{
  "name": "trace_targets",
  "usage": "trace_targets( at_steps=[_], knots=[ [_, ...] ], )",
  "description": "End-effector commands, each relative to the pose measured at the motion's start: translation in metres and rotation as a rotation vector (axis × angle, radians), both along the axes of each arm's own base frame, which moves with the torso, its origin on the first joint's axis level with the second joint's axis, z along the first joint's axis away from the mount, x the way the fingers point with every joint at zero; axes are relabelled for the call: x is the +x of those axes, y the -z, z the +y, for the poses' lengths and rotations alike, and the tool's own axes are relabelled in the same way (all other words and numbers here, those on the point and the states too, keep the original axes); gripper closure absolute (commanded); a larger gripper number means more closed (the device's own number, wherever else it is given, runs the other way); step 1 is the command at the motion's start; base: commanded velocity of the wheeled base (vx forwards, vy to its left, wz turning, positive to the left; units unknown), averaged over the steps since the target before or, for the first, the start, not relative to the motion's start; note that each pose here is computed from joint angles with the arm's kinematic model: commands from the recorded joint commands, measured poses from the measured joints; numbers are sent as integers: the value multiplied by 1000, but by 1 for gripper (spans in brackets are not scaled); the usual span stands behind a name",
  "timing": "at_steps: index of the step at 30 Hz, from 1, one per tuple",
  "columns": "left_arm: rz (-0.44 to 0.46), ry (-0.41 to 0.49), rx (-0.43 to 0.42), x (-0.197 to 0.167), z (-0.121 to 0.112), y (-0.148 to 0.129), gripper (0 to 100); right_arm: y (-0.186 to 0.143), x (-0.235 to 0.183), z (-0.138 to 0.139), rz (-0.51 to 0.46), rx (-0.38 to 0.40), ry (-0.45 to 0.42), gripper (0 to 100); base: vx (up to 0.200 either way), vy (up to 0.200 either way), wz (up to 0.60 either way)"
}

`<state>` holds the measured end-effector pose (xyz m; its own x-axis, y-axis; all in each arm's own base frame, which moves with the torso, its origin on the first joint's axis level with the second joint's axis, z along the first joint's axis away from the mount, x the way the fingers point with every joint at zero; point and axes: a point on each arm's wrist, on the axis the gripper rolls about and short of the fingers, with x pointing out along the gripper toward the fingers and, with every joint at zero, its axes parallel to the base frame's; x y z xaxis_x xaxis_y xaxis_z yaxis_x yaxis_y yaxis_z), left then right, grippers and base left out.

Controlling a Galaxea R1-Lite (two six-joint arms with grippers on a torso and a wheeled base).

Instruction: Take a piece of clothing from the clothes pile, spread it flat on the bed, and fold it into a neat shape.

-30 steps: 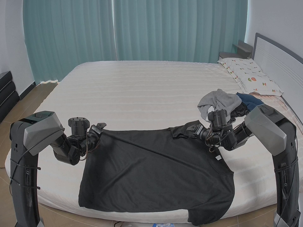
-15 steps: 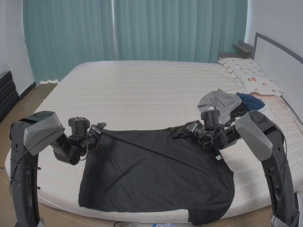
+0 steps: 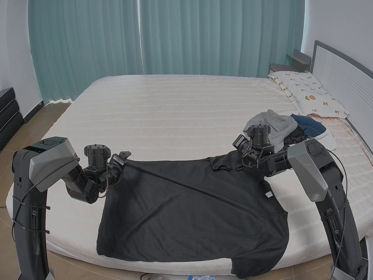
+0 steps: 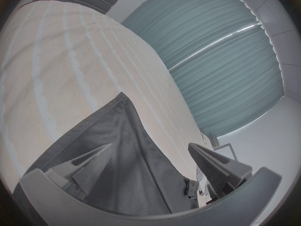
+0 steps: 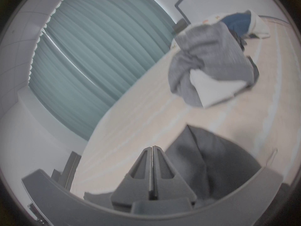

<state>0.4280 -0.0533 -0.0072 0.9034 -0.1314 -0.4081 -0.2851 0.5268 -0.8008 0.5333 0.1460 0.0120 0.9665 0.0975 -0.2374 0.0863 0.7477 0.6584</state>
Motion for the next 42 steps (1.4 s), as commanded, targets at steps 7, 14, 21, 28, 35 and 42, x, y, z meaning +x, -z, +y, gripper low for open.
trace_targets(
  at_steps=[7,14,21,28,35,42],
  knots=[
    [-2,0,-1,0,0,0,0,13,5,-16,-29,-81,21,100,0,0,0],
    [-2,0,-1,0,0,0,0,16,-20,-17,66,-86,-65,0,0,0,0],
    [-2,1,1,0,0,0,0,1,-37,-18,109,-83,-117,0,0,0,0],
    [-2,-1,1,0,0,0,0,4,-49,-14,154,-41,-254,0,0,0,0],
    [-3,-1,1,1,0,0,0,44,-44,-13,218,-51,-245,0,0,0,0],
    [-3,-1,1,1,0,0,0,59,-33,-16,215,-63,-200,0,0,0,0]
  ],
)
